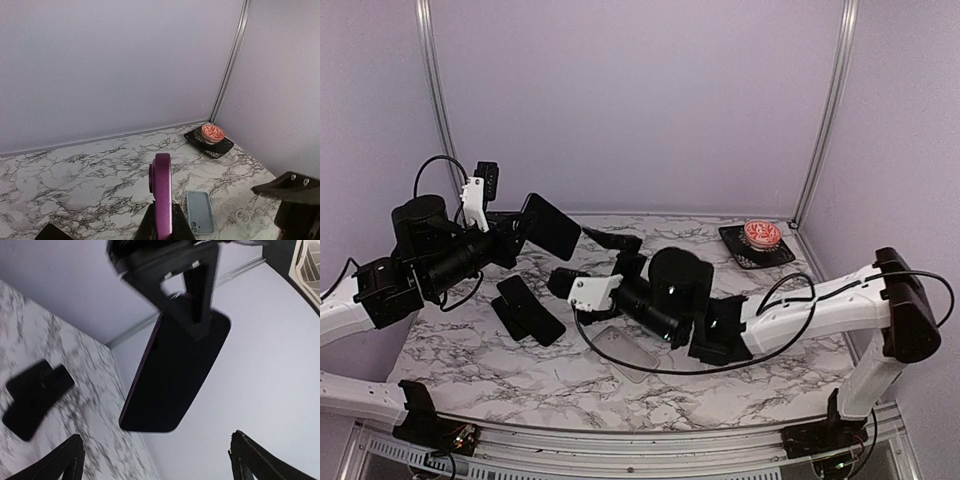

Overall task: Put the phone into the phone case
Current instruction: Pass from the left arm to the right

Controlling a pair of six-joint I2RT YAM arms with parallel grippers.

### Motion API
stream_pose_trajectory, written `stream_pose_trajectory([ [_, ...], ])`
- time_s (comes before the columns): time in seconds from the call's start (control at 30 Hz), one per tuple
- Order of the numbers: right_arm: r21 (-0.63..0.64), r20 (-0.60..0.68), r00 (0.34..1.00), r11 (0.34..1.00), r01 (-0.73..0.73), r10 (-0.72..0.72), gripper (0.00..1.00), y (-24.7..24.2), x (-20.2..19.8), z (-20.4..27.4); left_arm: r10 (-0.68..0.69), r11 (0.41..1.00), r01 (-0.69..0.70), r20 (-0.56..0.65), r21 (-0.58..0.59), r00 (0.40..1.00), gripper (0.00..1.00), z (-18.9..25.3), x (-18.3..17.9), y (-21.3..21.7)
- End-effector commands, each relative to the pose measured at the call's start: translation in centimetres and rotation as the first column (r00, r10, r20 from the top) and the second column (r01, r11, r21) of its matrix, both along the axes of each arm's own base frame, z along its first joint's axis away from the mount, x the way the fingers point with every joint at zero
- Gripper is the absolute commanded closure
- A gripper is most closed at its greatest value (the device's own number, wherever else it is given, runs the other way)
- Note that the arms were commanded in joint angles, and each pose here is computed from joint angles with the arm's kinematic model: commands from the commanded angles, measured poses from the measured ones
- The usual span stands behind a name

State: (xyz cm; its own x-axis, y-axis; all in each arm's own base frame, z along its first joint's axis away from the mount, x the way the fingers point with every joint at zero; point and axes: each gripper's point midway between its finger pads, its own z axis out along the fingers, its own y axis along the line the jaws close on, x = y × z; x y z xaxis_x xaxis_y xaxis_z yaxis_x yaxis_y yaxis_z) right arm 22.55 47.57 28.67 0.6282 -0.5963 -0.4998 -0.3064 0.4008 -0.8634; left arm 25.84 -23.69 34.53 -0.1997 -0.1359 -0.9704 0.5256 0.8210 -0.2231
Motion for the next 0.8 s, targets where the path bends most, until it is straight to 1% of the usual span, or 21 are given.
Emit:
stream_pose_trajectory([
  [0.0, 0.263, -0.691, 0.500, 0.826, -0.499, 0.522, 0.01, -0.7, -4.1, 0.1, -0.130, 0.984, 0.124, 0.043, 0.130, 0.991, 1.00, 1.0, -1.6, -1.1],
  [0.03, 0.309, -0.732, 0.378, 0.771, -0.557, 0.567, 0.01, -1.6, -4.6, 0.3, -0.203, 0.968, 0.196, 0.028, 0.157, 0.979, 1.00, 0.5, -2.3, -2.1],
  [0.07, 0.349, -0.753, 0.291, 0.734, -0.583, 0.590, 0.01, -2.4, -4.5, 0.6, -0.278, 0.945, 0.272, 0.004, 0.183, 0.961, 1.00, -0.1, -3.2, -3.1],
  [0.1, 0.378, -0.764, 0.233, 0.710, -0.594, 0.601, 0.01, -2.8, -4.3, 0.8, -0.362, 0.914, 0.358, -0.013, 0.192, 0.932, 1.00, -0.5, -4.3, -4.2],
  [0.13, 0.393, -0.768, 0.205, 0.699, -0.598, 0.607, 0.01, -3.0, -4.0, 1.3, -0.424, 0.885, 0.421, -0.031, 0.197, 0.905, 1.00, -0.8, -5.1, -5.0],
  [0.17, 0.395, -0.774, 0.195, 0.701, -0.594, 0.602, 0.01, -3.1, -3.7, 1.3, -0.472, 0.861, 0.470, -0.041, 0.196, 0.881, 1.00, -1.0, -5.8, -5.6],
  [0.23, 0.380, -0.781, 0.203, 0.708, -0.595, 0.590, 0.07, -2.9, -3.3, 1.0, -0.531, 0.827, 0.529, -0.045, 0.189, 0.846, 1.00, -1.0, -6.7, -6.2],
  [0.33, 0.378, -0.780, 0.177, 0.677, -0.632, 0.601, 0.13, -3.0, -4.1, 0.7, -0.553, 0.814, 0.550, -0.041, 0.184, 0.832, 1.00, -0.6, -7.0, -6.6],
  [0.37, 0.381, -0.780, 0.161, 0.662, -0.645, 0.605, 0.17, -3.1, -4.4, 0.6, -0.565, 0.808, 0.562, -0.038, 0.180, 0.824, 1.00, -0.3, -7.2, -6.7],
  [0.4, 0.379, -0.780, 0.161, 0.662, -0.646, 0.604, 0.21, -3.1, -4.5, 0.6, -0.587, 0.792, 0.585, -0.041, 0.174, 0.808, 1.00, -0.3, -7.5, -7.1],
  [0.47, 0.385, -0.786, 0.156, 0.671, -0.634, 0.598, 0.36, -2.9, -4.2, 0.4, -0.618, 0.770, 0.616, -0.045, 0.166, 0.785, 1.00, -0.2, -8.0, -7.5],
  [0.53, 0.393, -0.793, 0.142, 0.676, -0.624, 0.592, 0.50, -2.8, -4.2, 0.2, -0.629, 0.761, 0.628, -0.052, 0.164, 0.776, 1.00, -0.3, -8.1, -7.8],
  [0.67, 0.402, -0.801, 0.128, 0.684, -0.608, 0.585, 0.71, -2.8, -4.1, -0.3, -0.634, 0.756, 0.635, -0.067, 0.156, 0.771, 1.00, -0.6, -8.1, -8.0],
  [0.7, 0.403, -0.803, 0.127, 0.688, -0.604, 0.583, 0.77, -2.7, -4.0, -0.4, -0.634, 0.757, 0.636, -0.067, 0.152, 0.770, 1.00, -0.6, -8.1, -8.1],
  [0.73, 0.404, -0.805, 0.125, 0.690, -0.601, 0.581, 0.89, -2.7, -4.0, -0.5, -0.634, 0.757, 0.636, -0.067, 0.151, 0.770, 1.00, -0.6, -8.1, -8.1],
  [0.77, 0.406, -0.807, 0.121, 0.691, -0.598, 0.578, 0.98, -2.7, -4.0, -0.6, -0.633, 0.758, 0.635, -0.067, 0.150, 0.771, 1.00, -0.7, -8.0, -8.1],
])
